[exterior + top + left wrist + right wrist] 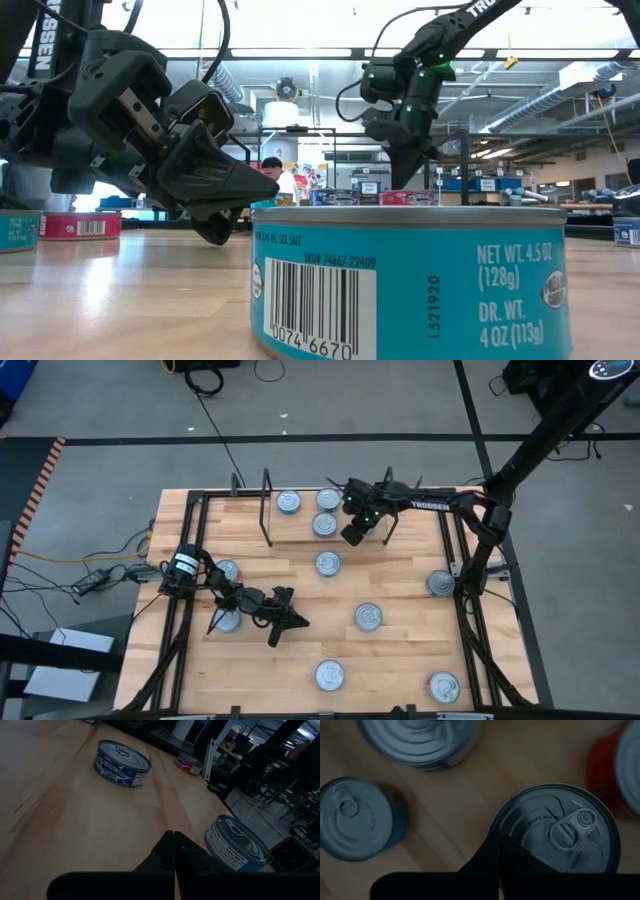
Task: Stack canned seafood by type on shelf
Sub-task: Put the center red tuna can on the shelf aligned with the red tuna can
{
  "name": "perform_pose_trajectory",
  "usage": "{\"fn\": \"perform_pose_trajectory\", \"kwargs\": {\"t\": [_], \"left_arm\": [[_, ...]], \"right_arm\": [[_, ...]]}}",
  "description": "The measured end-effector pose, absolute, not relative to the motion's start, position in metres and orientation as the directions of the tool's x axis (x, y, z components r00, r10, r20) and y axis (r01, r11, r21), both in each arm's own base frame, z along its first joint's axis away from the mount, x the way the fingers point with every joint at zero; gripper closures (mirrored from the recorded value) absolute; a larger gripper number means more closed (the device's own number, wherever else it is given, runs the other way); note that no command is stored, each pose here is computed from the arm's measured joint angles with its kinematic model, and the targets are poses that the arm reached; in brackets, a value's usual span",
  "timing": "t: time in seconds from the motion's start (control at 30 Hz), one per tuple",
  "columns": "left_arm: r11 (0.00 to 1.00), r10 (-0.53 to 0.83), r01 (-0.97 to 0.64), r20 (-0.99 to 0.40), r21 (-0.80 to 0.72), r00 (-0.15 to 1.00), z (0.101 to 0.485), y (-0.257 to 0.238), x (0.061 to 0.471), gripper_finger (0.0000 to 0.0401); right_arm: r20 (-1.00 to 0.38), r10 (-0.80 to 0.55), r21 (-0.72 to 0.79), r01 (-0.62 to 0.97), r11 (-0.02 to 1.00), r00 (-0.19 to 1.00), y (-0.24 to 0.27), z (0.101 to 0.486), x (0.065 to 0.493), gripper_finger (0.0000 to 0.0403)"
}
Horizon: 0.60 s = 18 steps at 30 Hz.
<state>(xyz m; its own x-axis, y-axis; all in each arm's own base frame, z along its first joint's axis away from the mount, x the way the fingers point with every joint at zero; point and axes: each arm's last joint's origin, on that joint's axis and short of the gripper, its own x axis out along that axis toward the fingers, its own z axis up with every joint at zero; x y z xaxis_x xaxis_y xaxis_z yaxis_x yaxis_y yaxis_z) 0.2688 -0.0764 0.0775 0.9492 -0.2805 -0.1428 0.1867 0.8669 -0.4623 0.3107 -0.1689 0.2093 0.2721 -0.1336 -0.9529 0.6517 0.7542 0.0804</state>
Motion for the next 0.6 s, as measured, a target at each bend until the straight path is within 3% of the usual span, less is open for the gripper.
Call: {"fn": "perform_pose_trajectory", "kwargs": {"t": [0.4,0.6], "left_arm": [[0.867,-0.28,0.188,-0.14,-0.462,0.95,0.078,-0.076,0.269,0.04],[0.885,-0.257,0.177,-0.136,-0.43,0.957,0.081,-0.072,0.263,0.04]], "right_arm": [[-0.958,-0.121,0.091,0.676,0.731,0.26,-0.174,0.212,0.307,0.0397],[-0.928,-0.154,0.112,0.648,0.753,0.338,-0.169,0.245,0.315,0.0388]]}}
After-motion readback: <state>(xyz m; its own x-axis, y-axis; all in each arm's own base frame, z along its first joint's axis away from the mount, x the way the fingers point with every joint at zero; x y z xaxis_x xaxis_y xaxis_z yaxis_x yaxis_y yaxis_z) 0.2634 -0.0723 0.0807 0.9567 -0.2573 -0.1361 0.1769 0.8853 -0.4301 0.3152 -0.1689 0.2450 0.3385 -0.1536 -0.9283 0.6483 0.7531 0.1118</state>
